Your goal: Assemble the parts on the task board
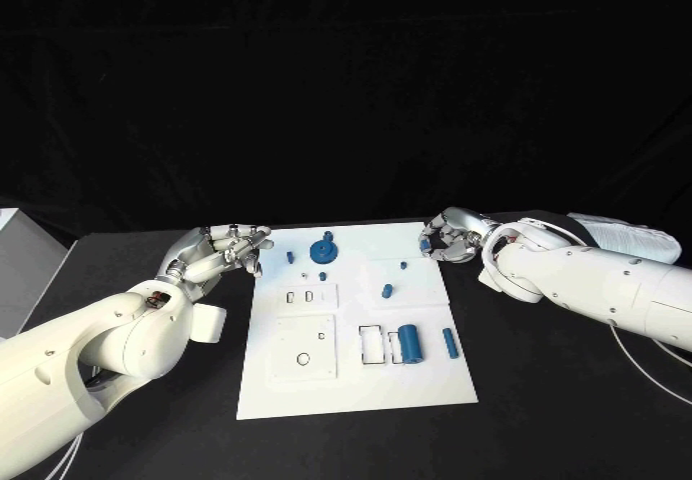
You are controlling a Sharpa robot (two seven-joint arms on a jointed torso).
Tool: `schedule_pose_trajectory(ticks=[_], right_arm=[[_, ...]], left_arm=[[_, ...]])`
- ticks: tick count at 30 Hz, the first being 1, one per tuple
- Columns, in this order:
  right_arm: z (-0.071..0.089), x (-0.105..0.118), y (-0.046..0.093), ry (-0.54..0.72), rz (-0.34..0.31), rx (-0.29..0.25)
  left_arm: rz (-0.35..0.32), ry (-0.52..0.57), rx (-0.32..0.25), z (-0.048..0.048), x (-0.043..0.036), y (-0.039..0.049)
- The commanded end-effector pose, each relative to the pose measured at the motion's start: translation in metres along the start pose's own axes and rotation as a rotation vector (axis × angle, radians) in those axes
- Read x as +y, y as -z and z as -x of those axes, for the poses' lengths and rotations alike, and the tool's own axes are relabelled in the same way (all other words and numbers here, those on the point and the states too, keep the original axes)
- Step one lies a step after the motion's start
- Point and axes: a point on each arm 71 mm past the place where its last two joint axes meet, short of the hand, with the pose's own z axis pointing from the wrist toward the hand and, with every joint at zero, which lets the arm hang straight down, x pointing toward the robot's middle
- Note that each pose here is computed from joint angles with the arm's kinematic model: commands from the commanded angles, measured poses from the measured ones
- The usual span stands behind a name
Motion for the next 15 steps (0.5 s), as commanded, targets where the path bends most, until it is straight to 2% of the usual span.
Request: schedule_pose_trajectory(ticks=[1,8,15], right_arm=[[-0.0022,-0.0004,0.0001,0.012,-0.002,0.014],[-0.0004,0.001,-0.0003,0.011,0.007,-0.016],[0.0045,0.0056,-0.0001,-0.004,0.039,-0.099]], left_arm=[[-0.005,0.003,0.018,-0.0024,-0.0009,0.0],[-0.004,0.004,0.019,-0.0024,-0.0009,0.0001],[-0.004,0.004,0.019,-0.0025,-0.0008,0.0]])
